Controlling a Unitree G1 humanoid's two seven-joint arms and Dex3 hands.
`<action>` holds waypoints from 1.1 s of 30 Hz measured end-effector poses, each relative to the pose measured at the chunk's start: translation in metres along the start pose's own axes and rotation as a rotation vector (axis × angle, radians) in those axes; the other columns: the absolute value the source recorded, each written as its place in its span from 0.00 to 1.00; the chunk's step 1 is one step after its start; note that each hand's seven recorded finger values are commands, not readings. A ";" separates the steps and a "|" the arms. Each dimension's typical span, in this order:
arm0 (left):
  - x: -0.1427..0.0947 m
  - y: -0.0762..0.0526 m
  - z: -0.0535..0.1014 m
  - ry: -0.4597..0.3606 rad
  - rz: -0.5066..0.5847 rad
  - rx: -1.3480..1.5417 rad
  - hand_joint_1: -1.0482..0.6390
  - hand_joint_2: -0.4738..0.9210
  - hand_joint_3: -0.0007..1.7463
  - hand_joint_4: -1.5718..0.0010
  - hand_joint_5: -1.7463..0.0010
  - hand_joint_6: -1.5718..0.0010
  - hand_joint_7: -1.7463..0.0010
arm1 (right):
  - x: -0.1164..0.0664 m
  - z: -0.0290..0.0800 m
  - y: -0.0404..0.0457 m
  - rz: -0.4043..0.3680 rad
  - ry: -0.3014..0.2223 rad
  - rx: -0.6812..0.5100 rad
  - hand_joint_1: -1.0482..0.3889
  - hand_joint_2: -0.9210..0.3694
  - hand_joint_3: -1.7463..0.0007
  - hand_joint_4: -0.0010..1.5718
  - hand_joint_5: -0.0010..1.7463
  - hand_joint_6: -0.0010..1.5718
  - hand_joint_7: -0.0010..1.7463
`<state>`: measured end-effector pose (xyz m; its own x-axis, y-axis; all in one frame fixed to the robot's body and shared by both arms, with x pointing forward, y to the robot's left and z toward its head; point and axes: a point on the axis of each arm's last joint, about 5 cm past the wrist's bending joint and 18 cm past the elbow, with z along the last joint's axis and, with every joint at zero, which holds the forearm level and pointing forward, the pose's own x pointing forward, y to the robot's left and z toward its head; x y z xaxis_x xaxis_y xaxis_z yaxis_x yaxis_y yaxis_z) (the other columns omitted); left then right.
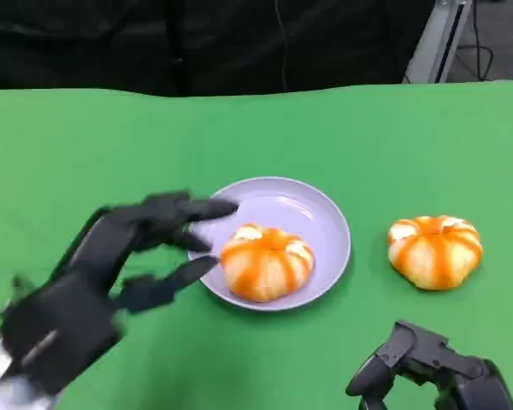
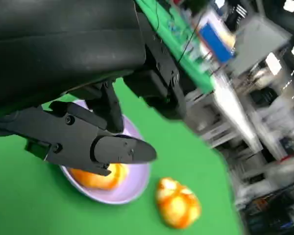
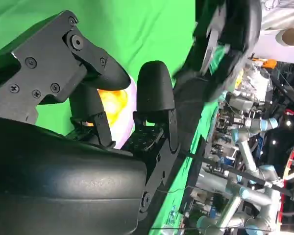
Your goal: Grasp the bread from the table and place it into the plate.
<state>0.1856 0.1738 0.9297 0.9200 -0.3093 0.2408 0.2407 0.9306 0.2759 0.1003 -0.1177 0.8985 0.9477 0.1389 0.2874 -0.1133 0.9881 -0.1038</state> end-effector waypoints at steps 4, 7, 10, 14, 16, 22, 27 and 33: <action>-0.037 -0.012 -0.008 0.052 0.144 -0.116 0.61 0.71 0.69 0.55 0.01 0.58 0.18 | 0.000 0.000 -0.0009 0.002 0.010 -0.003 0.67 0.44 0.26 0.45 0.91 0.50 0.73; -0.052 -0.019 -0.011 0.098 0.190 -0.143 0.61 0.71 0.69 0.55 0.00 0.58 0.18 | 0.000 0.000 -0.0014 0.001 0.009 -0.004 0.67 0.43 0.26 0.45 0.91 0.50 0.73; -0.058 -0.022 -0.008 0.076 0.225 -0.150 0.56 0.82 0.45 0.54 0.00 0.61 0.11 | 0.001 0.000 -0.0025 0.005 0.006 -0.005 0.67 0.44 0.26 0.45 0.91 0.50 0.73; -0.075 -0.033 -0.007 0.093 0.261 -0.182 0.55 0.84 0.41 0.54 0.00 0.62 0.10 | 0.000 0.000 -0.0053 0.004 0.010 -0.013 0.67 0.45 0.25 0.45 0.91 0.50 0.73; -0.076 -0.033 -0.007 0.098 0.269 -0.182 0.55 0.78 0.46 0.49 0.00 0.61 0.05 | 0.002 0.000 -0.0055 0.008 0.004 -0.014 0.67 0.45 0.25 0.45 0.91 0.51 0.73; -0.069 -0.028 -0.022 -0.037 0.282 -0.239 0.53 0.63 0.65 0.47 0.00 0.60 0.00 | 0.002 -0.001 -0.0067 0.001 0.007 -0.008 0.67 0.44 0.25 0.45 0.92 0.50 0.74; -0.069 -0.028 -0.026 -0.054 0.275 -0.233 0.54 0.59 0.69 0.44 0.00 0.57 0.00 | 0.002 -0.001 -0.0076 -0.002 0.008 -0.011 0.67 0.44 0.25 0.45 0.92 0.50 0.74; -0.069 -0.028 -0.027 -0.068 0.277 -0.238 0.54 0.57 0.71 0.44 0.00 0.57 0.00 | 0.002 -0.001 -0.0075 -0.002 0.009 -0.010 0.66 0.45 0.25 0.45 0.92 0.50 0.75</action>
<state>0.1234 0.1746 0.8807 0.9397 -0.0439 0.3392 0.0575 0.9979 -0.0304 0.1030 -0.1250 0.8986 0.9504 0.1365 0.2793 -0.1087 0.9877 -0.1126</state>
